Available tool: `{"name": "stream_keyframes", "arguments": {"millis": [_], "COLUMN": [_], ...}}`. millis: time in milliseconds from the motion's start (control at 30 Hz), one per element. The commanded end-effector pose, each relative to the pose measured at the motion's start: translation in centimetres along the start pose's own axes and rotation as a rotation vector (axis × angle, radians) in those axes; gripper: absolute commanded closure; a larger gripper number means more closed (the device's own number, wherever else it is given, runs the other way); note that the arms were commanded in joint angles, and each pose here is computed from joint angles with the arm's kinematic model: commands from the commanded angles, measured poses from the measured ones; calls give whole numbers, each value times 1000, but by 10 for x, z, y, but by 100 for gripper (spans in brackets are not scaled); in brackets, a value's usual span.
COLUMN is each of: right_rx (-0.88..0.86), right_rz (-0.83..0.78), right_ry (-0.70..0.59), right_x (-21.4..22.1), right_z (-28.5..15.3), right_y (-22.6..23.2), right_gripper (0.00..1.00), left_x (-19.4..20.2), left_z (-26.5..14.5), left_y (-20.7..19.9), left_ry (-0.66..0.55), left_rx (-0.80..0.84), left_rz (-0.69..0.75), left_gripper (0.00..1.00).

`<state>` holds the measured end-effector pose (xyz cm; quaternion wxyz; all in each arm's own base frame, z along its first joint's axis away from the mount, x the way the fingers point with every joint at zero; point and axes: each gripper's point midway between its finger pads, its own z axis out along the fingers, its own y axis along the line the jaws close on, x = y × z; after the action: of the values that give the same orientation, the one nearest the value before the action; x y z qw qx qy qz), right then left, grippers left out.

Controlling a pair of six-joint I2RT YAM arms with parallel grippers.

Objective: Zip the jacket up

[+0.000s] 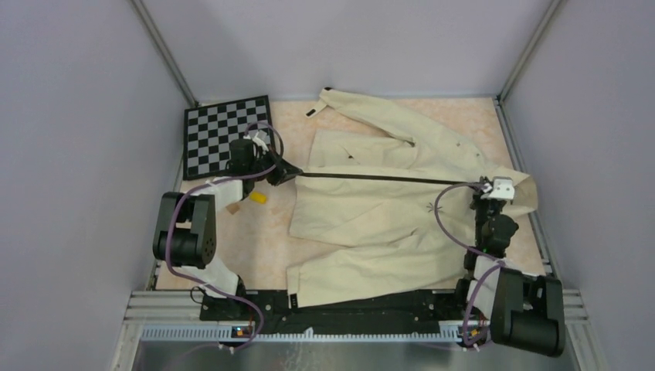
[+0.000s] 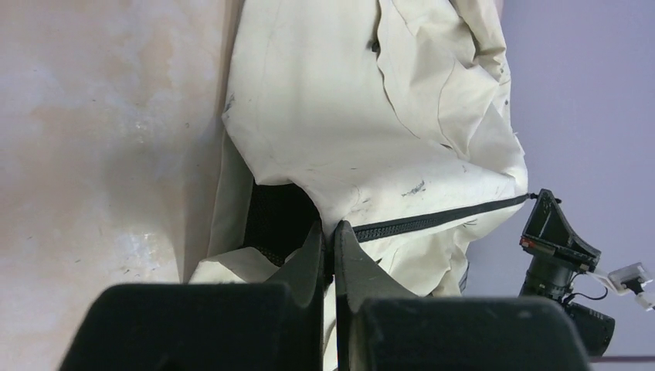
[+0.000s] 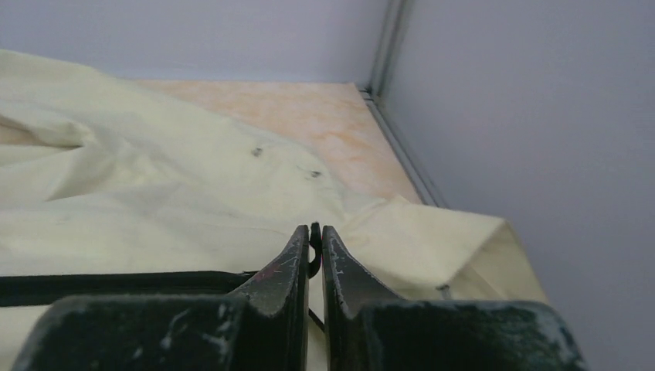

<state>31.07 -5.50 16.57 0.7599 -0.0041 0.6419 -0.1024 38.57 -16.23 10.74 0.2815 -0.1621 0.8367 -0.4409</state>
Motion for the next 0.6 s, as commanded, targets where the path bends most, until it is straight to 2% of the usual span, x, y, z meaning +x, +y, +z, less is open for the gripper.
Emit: {"name": "stream_keyframes", "arguments": {"millis": [0,233,367,500,567], "right_rx": [401,775,959,977,910], "right_rz": [-64,-107,-55,9,-12], "right_ry": [-26,84,109,73,45], "right_x": [2,6,4,3,-3], "right_z": [-27,-46,-63,-63,-47], "right_y": [-92,-168,-213,-232,-230], "right_gripper": [100,100,100,100,100], "left_x": [-46,-49,-42,-44,-41], "left_z": [-10,-15,-12,-12,-8], "left_y": [24,40,53,50,45], "left_ry": [-158,-171,-143,-141,-126], "left_rx": [-133,-224,-259,-263,-251], "left_rz": [37,63,72,103,137], "left_gripper": [100,100,100,100,100]}}
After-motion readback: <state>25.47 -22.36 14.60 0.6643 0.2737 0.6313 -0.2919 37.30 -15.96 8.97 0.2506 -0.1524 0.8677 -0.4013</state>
